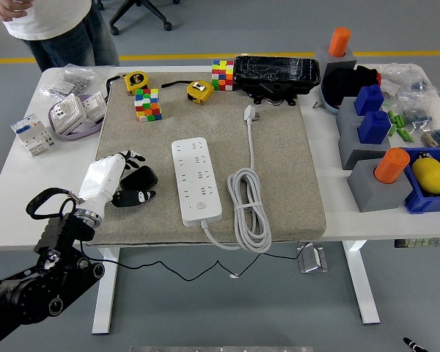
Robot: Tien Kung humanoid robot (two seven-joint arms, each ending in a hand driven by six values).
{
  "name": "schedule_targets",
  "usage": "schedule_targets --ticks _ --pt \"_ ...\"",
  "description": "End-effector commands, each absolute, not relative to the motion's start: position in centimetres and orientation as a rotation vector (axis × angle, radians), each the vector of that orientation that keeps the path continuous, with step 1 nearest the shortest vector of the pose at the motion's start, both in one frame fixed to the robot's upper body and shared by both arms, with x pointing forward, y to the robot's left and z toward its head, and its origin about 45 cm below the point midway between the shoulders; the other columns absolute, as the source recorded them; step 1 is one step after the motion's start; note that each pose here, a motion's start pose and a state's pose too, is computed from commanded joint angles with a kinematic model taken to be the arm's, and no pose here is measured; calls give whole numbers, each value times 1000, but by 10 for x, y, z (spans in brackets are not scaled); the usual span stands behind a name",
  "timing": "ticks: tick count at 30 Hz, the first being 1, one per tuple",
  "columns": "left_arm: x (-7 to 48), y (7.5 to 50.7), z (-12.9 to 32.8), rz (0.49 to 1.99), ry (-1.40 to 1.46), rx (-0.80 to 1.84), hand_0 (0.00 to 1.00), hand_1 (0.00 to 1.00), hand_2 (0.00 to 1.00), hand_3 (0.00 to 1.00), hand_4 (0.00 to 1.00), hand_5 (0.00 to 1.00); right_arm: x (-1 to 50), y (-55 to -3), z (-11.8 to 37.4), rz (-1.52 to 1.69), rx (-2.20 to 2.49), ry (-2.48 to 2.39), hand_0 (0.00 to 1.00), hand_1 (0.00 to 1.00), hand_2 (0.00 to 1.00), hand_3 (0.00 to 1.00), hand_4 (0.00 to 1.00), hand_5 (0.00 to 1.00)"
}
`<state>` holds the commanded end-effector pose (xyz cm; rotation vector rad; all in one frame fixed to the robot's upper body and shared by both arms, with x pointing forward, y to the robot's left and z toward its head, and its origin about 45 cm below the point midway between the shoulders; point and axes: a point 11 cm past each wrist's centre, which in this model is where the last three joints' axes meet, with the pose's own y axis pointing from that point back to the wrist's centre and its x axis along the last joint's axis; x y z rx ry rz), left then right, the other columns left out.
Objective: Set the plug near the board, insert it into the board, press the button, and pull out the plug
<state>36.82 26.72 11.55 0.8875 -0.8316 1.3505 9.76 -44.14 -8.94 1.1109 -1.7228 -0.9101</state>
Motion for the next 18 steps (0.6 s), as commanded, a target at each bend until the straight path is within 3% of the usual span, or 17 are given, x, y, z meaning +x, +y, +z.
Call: schedule_targets --ticks 1,2,7,8,13,14,18 --pt "369 268 116 1354 -834 887 508 514 531 587 998 169 97 -441 -89 -910 1111 -1722 610 640 652 553 942 498" --pt "369 268 116 1357 -835 885 441 465 524 557 926 116 97 -441 -89 -909 1111 -1722 609 640 651 553 941 497" --pt "371 269 117 1365 -831 892 441 465 524 557 926 116 98 -441 -89 -908 1114 -1720 609 640 651 553 941 497" --pt "371 270 116 1366 -830 894 407 455 523 558 876 69 98 -441 -89 -908 1115 -1720 609 640 652 553 941 496" --pt "372 271 117 1374 -828 894 407 455 523 558 876 69 99 -441 -89 -905 1115 -1720 609 640 652 553 941 496" --pt "372 271 117 1373 -827 897 343 436 507 552 834 3 98 -441 -89 -906 1115 -1721 610 640 652 553 941 495" --pt "372 270 119 1374 -816 896 343 436 507 552 834 3 99 -442 -89 -905 1114 -1725 610 640 652 553 941 495"
